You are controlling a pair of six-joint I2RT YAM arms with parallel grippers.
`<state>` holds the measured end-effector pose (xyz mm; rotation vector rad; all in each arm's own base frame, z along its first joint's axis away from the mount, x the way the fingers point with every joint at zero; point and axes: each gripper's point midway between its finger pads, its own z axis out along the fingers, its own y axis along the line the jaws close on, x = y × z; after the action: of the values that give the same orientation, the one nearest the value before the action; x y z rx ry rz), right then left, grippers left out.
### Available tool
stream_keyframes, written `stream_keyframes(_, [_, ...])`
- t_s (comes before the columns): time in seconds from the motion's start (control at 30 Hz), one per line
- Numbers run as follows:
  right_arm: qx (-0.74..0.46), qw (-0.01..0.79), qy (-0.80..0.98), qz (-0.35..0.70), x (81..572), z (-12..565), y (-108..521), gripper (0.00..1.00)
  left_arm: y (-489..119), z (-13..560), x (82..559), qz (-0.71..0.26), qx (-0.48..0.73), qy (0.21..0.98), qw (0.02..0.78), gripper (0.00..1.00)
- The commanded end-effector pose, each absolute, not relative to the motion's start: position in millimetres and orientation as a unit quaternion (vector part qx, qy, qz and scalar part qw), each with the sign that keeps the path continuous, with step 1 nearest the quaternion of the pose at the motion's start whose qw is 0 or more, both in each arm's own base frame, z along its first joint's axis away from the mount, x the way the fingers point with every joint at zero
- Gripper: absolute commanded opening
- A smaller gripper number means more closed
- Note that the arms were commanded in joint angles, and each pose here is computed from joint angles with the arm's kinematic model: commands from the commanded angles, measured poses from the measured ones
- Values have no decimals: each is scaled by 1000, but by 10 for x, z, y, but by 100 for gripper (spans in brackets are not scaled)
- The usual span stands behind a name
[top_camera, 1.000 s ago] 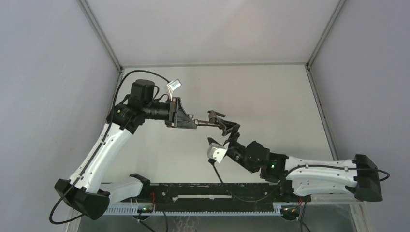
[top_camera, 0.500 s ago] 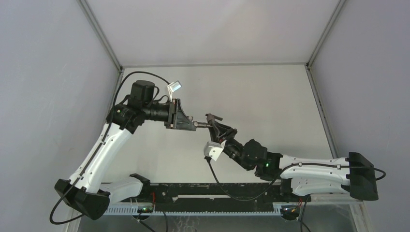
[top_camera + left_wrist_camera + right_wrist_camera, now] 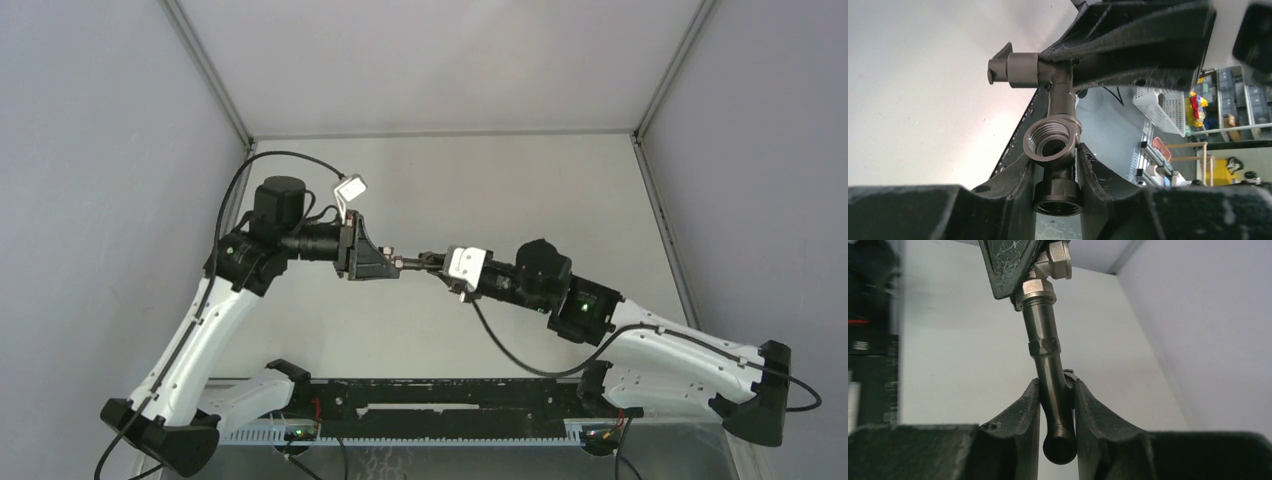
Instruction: Install the water faucets
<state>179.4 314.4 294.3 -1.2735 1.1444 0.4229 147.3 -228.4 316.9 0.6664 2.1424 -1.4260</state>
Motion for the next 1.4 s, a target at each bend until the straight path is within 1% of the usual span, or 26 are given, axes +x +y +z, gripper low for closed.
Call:
stream_keyframes(0.0, [-522, 533, 536, 395, 1389, 3188, 3083, 0, -2296, 3270, 1369, -529, 327, 720, 309, 0])
stream_keyframes(0.03, [-525, 498, 532, 439, 1281, 3211, 3077, 0, -2295, 3266, 1371, -526, 333, 715, 317, 0])
stream_keyframes(0.13, [-504, 402, 538, 544, 1157, 3306, 2978, 0, -2291, 3247, 1409, -515, 348, 704, 345, 0])
stream_keyframes(0.23, [-455, 293, 555, 632, 1107, 3412, 2926, 0, -2298, 3244, 1462, -505, 362, 689, 373, 0])
stream_keyframes(0.4, [-358, 101, 610, 700, 1177, 3385, 3026, 0, -2288, 3256, 1569, -482, 371, 671, 424, 0])
stream_keyframes(0.5, [-332, 45, 622, 708, 1163, 3379, 3066, 0, -2265, 3304, 1597, -469, 375, 655, 459, 0])
stream_keyframes(0.67, [-283, 0, 642, 712, 1283, 3398, 3081, 0, -2209, 3335, 1604, -451, 374, 641, 495, 0])
stream_keyframes(0.73, [-256, 0, 653, 713, 1392, 3396, 3076, 0, -2195, 3339, 1615, -447, 369, 642, 501, 0])
stream_keyframes(0.77, [-242, 0, 660, 711, 1455, 3372, 3074, 4, -2189, 3348, 1622, -446, 366, 644, 503, 0])
stream_keyframes(0.8, [-232, 10, 665, 710, 1523, 3353, 3072, 23, -2188, 3350, 1625, -446, 363, 645, 503, 0])
stream_keyframes(0.83, [-219, 18, 673, 706, 1584, 3311, 3065, 44, -2185, 3372, 1629, -446, 360, 646, 504, 0])
stream_keyframes(0.9, [-202, 48, 687, 697, 1693, 3252, 3037, 79, -2194, 3397, 1633, -453, 351, 651, 498, 0])
stream_keyframes(0.93, [-193, 63, 695, 689, 1746, 3221, 3013, 92, -2200, 3408, 1636, -456, 348, 655, 492, 0])
stream_keyframes(0.97, [-188, 79, 702, 682, 1782, 3220, 2975, 99, -2207, 3422, 1633, -460, 345, 658, 487, 0])
stream_keyframes(1.07, [-164, 130, 726, 656, 1934, 3199, 2819, 100, -2219, 3426, 1642, -466, 334, 675, 464, 0])
stream_keyframes(1.13, [-151, 183, 748, 620, 2055, 3195, 2688, 100, -2222, 3445, 1665, -473, 316, 691, 446, 0])
stream_keyframes(1.2, [-154, 262, 775, 553, 2178, 3176, 2544, 100, -2220, 3460, 1713, -483, 286, 716, 416, 0])
stream_keyframes(1.3, [-187, 390, 788, 438, 2270, 3234, 2339, 100, -2259, 3515, 1737, -508, 244, 748, 350, 0])
stream_keyframes(1.37, [-241, 475, 765, 361, 2262, 3292, 2243, 100, -2301, 3515, 1750, -524, 220, 762, 311, 0])
